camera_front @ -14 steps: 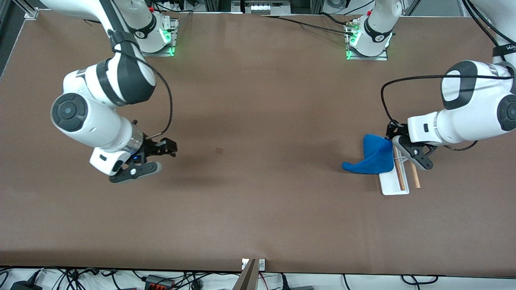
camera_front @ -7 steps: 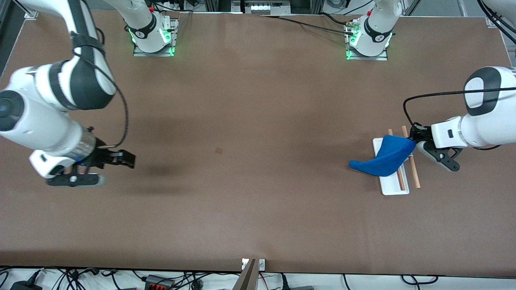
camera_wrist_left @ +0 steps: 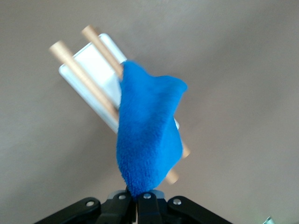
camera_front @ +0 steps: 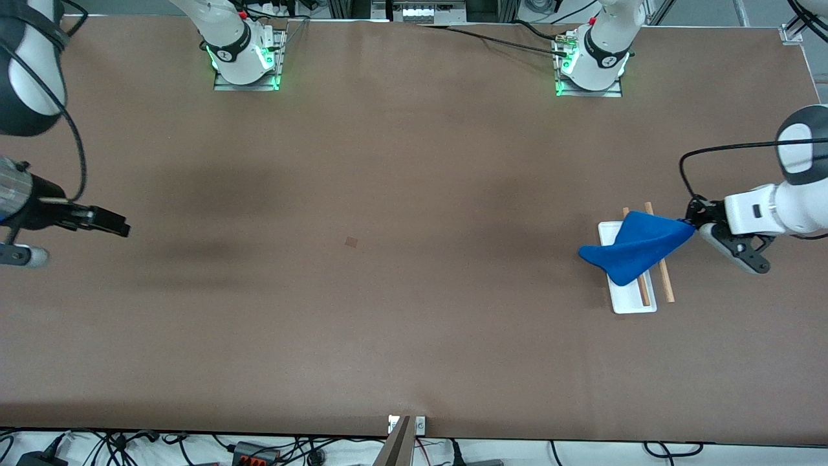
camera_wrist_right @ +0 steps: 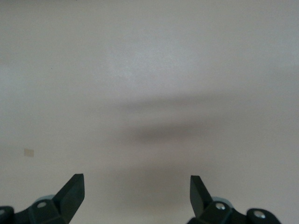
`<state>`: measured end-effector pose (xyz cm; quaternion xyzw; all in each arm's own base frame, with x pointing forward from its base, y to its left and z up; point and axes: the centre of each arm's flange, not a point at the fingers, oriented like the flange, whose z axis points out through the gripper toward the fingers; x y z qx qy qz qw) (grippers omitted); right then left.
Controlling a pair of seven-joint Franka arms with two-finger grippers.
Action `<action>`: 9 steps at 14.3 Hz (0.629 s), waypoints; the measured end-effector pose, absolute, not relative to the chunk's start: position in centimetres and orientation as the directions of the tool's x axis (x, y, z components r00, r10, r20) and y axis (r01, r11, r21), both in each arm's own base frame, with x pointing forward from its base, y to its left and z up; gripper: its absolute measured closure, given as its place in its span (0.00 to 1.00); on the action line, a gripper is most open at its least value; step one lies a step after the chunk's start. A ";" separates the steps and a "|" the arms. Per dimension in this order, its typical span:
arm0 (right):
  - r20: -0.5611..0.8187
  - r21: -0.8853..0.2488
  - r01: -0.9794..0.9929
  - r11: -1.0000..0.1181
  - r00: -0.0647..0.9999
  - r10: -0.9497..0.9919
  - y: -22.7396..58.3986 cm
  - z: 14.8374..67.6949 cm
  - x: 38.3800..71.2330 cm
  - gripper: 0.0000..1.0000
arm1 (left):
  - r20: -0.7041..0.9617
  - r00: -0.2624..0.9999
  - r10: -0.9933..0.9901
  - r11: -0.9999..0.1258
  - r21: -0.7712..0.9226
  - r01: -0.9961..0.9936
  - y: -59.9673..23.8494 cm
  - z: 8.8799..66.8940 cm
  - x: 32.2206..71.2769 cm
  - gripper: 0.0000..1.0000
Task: Pass towel and hang on rack
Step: 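Drape the towel over the wooden dowels with the left gripper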
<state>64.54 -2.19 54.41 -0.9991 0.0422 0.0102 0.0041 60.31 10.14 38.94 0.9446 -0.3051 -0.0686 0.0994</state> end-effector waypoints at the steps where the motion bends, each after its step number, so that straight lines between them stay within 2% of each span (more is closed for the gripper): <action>1: -0.013 -0.009 -0.069 -0.998 0.998 -0.069 -2.7 55.0 64.3 0.00 | -0.070 0.802 -0.593 -0.792 0.229 -0.566 11.4 38.8 60.1 0.98; 9: -0.040 -0.014 -0.053 -0.998 0.998 -0.052 -2.6 57.2 61.8 0.00 | -0.050 0.804 -0.592 -0.785 0.260 -0.562 14.7 33.0 60.8 0.98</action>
